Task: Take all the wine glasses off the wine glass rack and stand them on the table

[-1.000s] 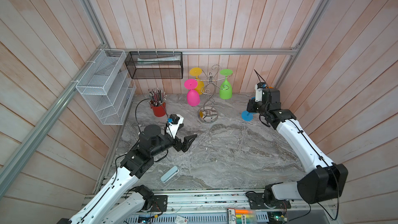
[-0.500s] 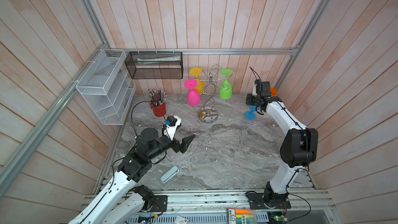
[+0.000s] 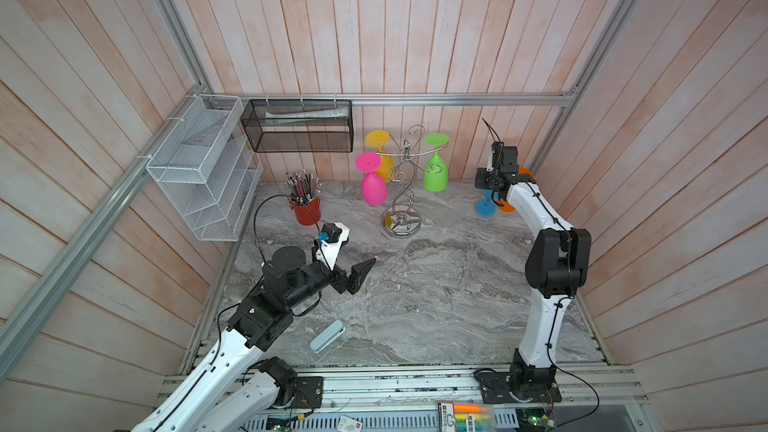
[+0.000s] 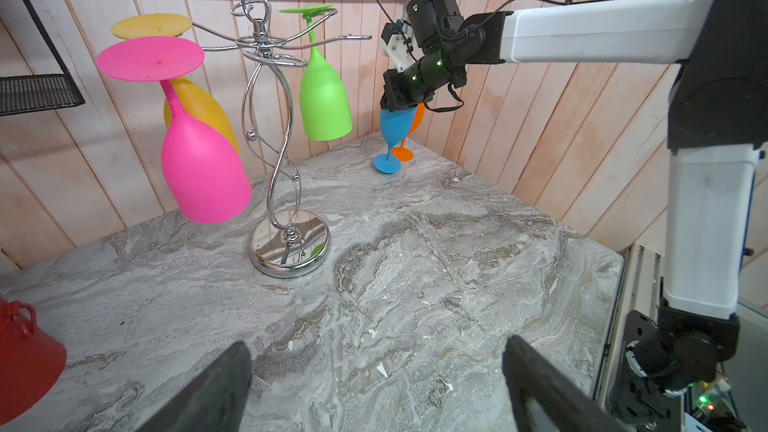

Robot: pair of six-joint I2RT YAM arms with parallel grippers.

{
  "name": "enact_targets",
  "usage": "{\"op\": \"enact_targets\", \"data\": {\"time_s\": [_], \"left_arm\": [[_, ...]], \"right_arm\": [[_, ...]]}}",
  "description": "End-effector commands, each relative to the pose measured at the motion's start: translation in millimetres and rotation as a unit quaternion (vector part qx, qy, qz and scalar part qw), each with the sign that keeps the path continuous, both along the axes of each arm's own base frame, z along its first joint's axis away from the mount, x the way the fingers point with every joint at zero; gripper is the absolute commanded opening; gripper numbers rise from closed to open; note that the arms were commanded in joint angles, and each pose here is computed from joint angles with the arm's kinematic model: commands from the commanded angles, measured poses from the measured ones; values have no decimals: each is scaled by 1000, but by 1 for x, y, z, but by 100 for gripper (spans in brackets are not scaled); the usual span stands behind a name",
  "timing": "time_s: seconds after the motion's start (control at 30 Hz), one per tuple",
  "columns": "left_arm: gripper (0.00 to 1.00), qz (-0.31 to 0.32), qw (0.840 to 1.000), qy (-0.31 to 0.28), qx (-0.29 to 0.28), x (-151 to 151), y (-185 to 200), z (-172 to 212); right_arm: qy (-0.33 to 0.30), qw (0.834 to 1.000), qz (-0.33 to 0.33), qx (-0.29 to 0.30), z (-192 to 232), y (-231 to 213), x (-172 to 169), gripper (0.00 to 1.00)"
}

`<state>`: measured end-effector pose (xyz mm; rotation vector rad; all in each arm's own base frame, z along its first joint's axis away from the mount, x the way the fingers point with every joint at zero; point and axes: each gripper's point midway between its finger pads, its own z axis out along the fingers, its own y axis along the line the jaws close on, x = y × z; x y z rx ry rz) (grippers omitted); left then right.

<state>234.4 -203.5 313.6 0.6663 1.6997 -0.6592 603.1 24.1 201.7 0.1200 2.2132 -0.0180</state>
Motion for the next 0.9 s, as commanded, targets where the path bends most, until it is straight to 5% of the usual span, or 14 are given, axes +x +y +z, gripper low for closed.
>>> {"op": "enact_targets", "data": {"time_s": [0.0, 0.6, 0.87], "left_arm": [[96, 3, 1000, -4, 7, 2, 0, -6], [96, 5, 1000, -6, 5, 0, 2, -5], [96, 8, 1000, -8, 7, 1, 3, -5]], "right_arm": [[-1, 1000, 15, 4, 5, 3, 11, 0], [27, 999, 37, 11, -5, 20, 25, 0], [41, 998, 36, -3, -14, 28, 21, 10]]}}
